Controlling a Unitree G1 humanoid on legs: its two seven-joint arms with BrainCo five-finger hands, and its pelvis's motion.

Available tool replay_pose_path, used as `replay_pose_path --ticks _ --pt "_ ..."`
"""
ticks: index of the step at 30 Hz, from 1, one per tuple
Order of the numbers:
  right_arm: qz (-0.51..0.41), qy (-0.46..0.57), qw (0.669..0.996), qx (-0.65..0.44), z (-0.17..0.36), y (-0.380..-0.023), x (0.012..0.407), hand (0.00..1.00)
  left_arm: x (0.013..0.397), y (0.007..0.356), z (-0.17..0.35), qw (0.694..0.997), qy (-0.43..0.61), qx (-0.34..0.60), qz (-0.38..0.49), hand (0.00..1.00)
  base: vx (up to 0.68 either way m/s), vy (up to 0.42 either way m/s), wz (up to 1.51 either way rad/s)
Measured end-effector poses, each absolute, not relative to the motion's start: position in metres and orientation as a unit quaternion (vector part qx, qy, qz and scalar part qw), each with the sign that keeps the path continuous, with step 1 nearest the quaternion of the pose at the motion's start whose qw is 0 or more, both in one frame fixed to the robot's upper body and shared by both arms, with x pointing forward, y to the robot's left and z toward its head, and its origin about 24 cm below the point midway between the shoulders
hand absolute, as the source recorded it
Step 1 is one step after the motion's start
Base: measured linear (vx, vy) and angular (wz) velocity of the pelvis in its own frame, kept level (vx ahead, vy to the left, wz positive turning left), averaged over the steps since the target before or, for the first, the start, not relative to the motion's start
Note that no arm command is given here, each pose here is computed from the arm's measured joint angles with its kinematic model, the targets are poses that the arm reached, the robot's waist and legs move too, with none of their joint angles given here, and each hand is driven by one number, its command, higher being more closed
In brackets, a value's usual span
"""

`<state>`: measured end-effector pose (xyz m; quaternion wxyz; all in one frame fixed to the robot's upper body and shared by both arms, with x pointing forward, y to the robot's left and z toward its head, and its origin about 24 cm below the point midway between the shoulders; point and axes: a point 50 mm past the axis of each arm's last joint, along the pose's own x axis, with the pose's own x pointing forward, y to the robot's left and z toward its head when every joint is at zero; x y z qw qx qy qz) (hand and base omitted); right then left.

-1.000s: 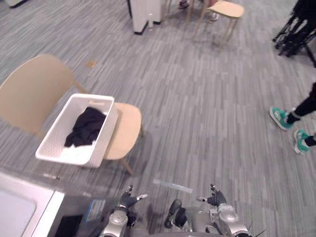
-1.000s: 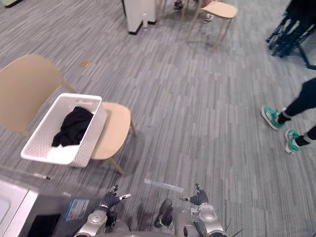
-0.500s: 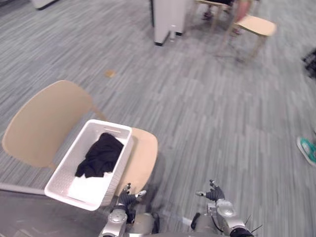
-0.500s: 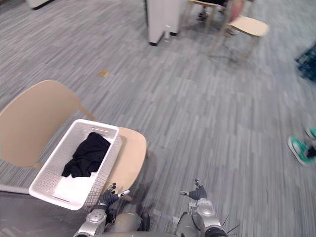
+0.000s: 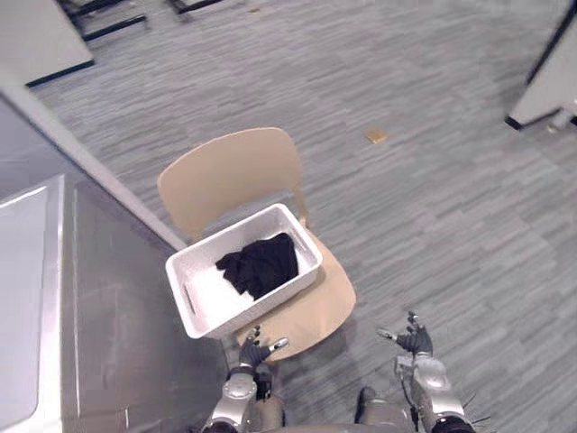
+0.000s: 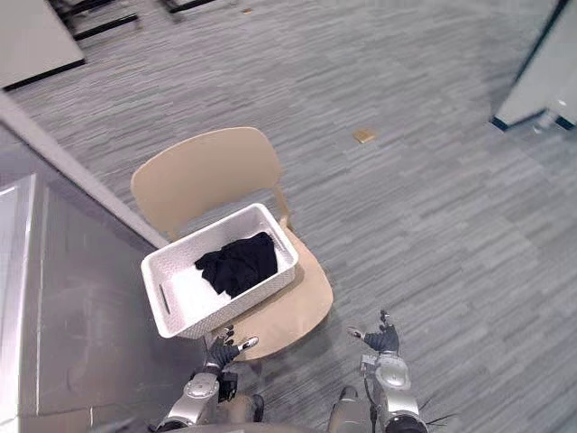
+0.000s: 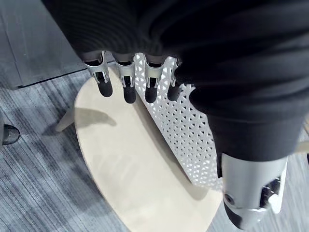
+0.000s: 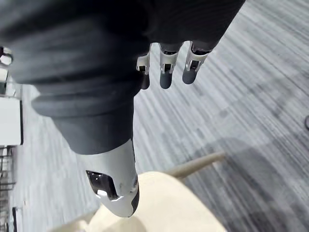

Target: Pick up the laundry basket with both hands and put the clothes into the washing machine.

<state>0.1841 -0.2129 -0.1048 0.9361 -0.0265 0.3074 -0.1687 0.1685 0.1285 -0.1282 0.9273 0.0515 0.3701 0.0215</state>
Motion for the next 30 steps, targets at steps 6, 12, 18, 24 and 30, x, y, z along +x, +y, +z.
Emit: replay_pose_path --ticks 6,12,18,24,30 --pt "-0.168 0.301 0.938 -0.039 -0.103 -0.209 0.180 0.00 0.150 0.155 -0.135 0.915 0.390 0.097 0.021 0.00 -0.01 0.045 0.68" --pt "-0.129 0.230 0.954 -0.146 -0.074 -0.214 0.200 0.00 0.136 0.182 -0.140 0.902 0.409 0.130 0.033 0.00 -0.07 0.094 0.20" --pt "-0.059 0.098 0.961 -0.251 -0.024 -0.205 0.236 0.00 0.134 0.198 -0.138 0.901 0.405 0.150 0.043 0.00 0.04 -0.061 0.59" --pt "0.019 0.022 0.939 -0.342 0.013 -0.195 0.278 0.00 0.135 0.195 -0.138 0.903 0.402 0.146 0.043 0.00 0.12 -0.193 0.40" --pt "0.028 -0.026 0.920 -0.391 0.056 -0.189 0.335 0.00 0.156 0.192 -0.129 0.918 0.368 0.145 0.042 0.00 0.02 -0.120 0.69"
